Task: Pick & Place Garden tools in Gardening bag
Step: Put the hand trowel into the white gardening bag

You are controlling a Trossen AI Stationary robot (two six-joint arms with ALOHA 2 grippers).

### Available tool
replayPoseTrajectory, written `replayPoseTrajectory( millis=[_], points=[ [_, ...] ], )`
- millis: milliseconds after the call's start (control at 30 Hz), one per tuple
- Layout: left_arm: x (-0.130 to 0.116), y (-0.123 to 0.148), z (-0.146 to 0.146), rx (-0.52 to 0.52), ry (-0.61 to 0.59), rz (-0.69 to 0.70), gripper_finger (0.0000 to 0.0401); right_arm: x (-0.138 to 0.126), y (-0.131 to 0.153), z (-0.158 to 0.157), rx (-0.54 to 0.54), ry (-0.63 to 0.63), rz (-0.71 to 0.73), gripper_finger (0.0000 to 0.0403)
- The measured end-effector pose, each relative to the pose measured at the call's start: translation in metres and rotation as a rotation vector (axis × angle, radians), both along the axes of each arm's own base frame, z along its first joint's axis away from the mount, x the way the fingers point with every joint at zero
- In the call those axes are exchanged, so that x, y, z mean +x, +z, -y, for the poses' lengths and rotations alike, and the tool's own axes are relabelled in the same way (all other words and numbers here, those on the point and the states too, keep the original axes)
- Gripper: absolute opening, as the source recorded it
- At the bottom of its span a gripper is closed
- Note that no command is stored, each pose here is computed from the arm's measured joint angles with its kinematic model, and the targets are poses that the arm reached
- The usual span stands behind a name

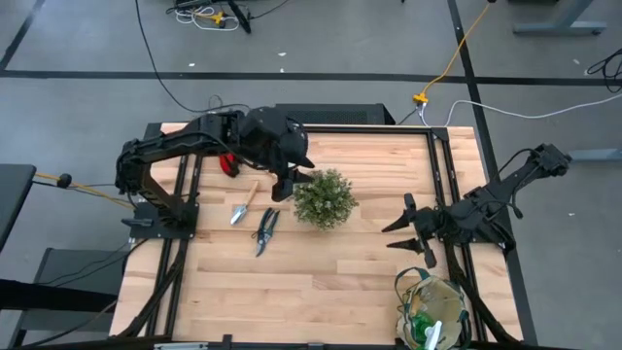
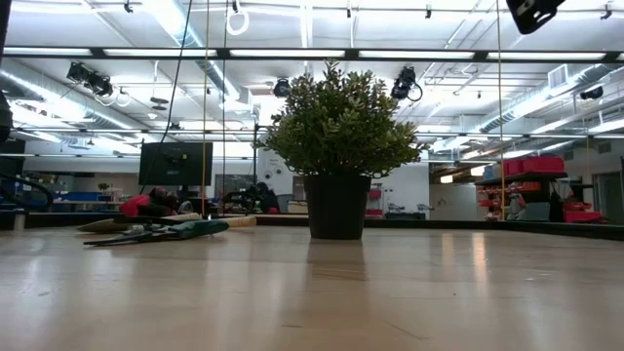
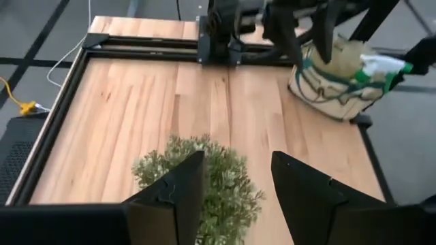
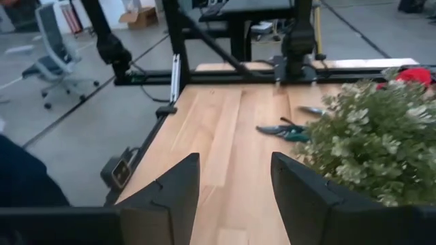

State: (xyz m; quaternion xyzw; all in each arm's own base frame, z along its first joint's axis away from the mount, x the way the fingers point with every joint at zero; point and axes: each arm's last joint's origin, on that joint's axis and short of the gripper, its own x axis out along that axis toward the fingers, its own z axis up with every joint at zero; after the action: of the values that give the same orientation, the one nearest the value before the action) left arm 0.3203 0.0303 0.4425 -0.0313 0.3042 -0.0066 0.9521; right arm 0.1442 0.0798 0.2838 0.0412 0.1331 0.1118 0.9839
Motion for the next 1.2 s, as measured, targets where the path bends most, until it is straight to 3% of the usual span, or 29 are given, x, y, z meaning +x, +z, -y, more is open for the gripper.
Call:
replayPoseTrajectory(
  millis=[433,767,1200],
  points=[
    [0.004,-0.062,-0.01,0.015,-0.018,-0.173,0.0177,0.007,0.005,0.012,0.02,-0.117,0.049,0.0181],
    [-0.052,-0.075,-0.023,0.0,0.103,-0.152,0.0177,0.009,0.004,0.015,0.008,-0.173,0.049,0.0181],
    [-0.09,-0.14,-0.02,-0.028,0.224,-0.182,0.0177,0.011,0.003,0.017,-0.012,-0.245,0.051,0.0181]
  ],
)
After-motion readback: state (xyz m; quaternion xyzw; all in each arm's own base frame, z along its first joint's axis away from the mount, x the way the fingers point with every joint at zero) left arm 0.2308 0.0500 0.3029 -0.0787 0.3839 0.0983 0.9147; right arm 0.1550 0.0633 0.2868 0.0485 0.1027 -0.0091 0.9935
